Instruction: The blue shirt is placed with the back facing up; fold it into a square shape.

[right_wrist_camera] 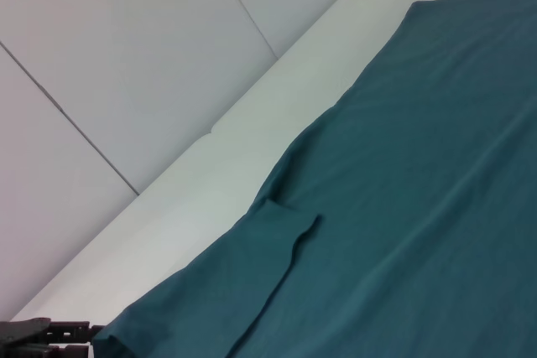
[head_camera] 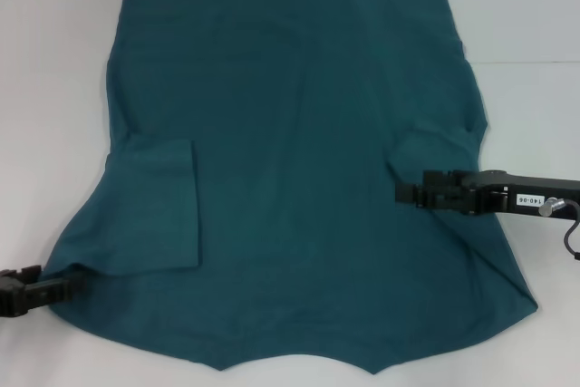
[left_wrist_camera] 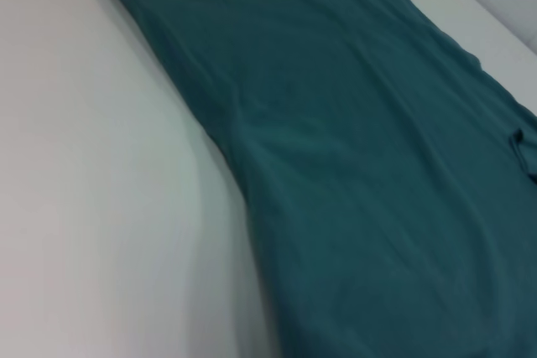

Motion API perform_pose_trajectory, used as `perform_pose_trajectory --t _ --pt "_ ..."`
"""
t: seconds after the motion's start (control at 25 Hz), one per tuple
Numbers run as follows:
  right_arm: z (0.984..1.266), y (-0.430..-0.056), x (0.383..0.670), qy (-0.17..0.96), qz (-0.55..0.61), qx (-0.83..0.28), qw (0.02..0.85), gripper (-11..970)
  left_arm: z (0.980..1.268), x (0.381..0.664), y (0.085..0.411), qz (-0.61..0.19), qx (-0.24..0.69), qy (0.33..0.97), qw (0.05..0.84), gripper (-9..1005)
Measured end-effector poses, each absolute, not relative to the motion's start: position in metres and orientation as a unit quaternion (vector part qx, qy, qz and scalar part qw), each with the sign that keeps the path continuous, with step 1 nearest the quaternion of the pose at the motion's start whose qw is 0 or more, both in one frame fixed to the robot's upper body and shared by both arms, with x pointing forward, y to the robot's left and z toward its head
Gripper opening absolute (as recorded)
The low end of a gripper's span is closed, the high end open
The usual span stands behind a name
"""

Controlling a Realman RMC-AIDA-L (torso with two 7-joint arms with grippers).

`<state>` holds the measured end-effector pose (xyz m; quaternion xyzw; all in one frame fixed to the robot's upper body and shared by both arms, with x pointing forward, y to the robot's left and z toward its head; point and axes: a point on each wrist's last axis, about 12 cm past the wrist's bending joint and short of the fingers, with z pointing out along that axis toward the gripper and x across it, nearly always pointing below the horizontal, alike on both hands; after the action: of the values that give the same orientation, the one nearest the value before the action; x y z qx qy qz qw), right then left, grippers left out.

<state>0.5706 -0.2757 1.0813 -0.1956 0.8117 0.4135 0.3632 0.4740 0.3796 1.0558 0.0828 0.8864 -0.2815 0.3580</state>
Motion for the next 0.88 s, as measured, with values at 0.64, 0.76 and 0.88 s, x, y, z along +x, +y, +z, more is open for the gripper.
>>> perform_pose_trajectory --t 0.64,0.76,0.88 --pt "1.084 -0.277 0.573 0.811 0.413 -0.189 0.369 927 1.054 0.475 0.376 -0.278 0.097 0.893 0.341 855" --pt "1.085 -0.277 0.573 0.81 0.413 -0.189 0.37 927 1.054 0.477 0.374 -0.28 0.1 0.892 0.341 852" --pt "1.085 -0.277 0.574 0.81 0.413 -0.19 0.37 928 1.055 0.48 0.371 -0.281 0.109 0.892 0.337 850"
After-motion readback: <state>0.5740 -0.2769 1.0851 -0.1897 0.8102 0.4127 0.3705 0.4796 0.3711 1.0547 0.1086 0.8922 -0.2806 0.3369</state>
